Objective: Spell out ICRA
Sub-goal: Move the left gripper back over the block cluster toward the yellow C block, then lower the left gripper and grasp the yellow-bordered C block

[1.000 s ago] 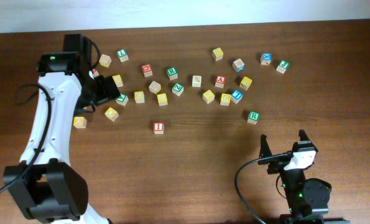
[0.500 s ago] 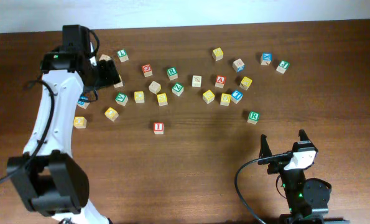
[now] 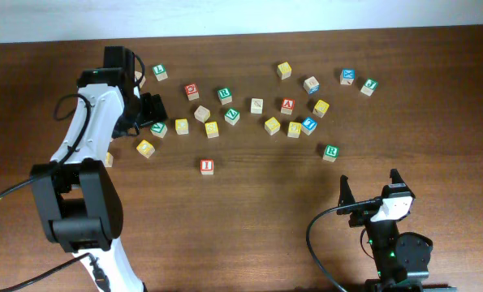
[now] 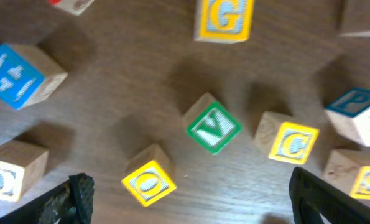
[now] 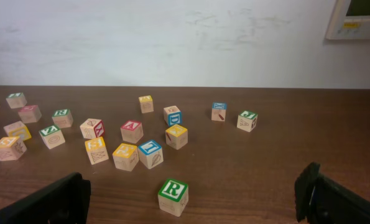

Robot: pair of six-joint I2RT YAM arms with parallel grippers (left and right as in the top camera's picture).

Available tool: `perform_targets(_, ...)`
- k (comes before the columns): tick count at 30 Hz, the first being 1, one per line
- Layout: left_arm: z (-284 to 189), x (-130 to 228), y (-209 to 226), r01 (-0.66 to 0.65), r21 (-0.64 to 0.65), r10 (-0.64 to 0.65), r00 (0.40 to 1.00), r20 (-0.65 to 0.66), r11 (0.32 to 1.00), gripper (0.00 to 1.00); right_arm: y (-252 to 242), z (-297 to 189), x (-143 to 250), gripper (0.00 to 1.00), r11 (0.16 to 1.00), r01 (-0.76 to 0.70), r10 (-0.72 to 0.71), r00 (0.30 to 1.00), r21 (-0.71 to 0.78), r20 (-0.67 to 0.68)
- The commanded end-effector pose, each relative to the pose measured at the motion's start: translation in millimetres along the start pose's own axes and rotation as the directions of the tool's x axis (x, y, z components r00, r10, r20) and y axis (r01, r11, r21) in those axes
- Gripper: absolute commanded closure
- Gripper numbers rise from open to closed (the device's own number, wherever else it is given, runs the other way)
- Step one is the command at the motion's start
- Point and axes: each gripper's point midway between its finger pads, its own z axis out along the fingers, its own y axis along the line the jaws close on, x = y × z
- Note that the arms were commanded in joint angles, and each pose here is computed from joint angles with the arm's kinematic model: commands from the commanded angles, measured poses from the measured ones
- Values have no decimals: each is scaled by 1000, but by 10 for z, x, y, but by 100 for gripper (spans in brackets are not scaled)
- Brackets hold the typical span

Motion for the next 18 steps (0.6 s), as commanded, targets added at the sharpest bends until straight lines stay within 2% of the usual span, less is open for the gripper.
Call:
perform_targets(1,34,96,-289,-18,107,22,999,-36,994,11,-9,2,33,2,1000,-6,6,1000,1,-8)
perform_targets(5,48,175,-563,-107,67,107,994,-6,992,21,-9,2,33,2,1000,-6,6,1000,1,-8)
perform_targets(8,107,206,-694,-163,-23,164,986,30,986,28,-9,2,34,2,1000,-6,6,1000,1,-8)
perform_targets(10,208,232,-815,-190,-21,190,981,33,982,29,-9,2,33,2,1000,-6,6,1000,1,-8)
perform_targets(14,343,220,-751,-194,-75,197,980,28,978,32,-9,2,33,2,1000,-6,6,1000,1,-8)
perform_targets(18,338,178,-669,-187,-115,193,980,40,976,26,-9,2,34,2,1000,-6,6,1000,1,-8)
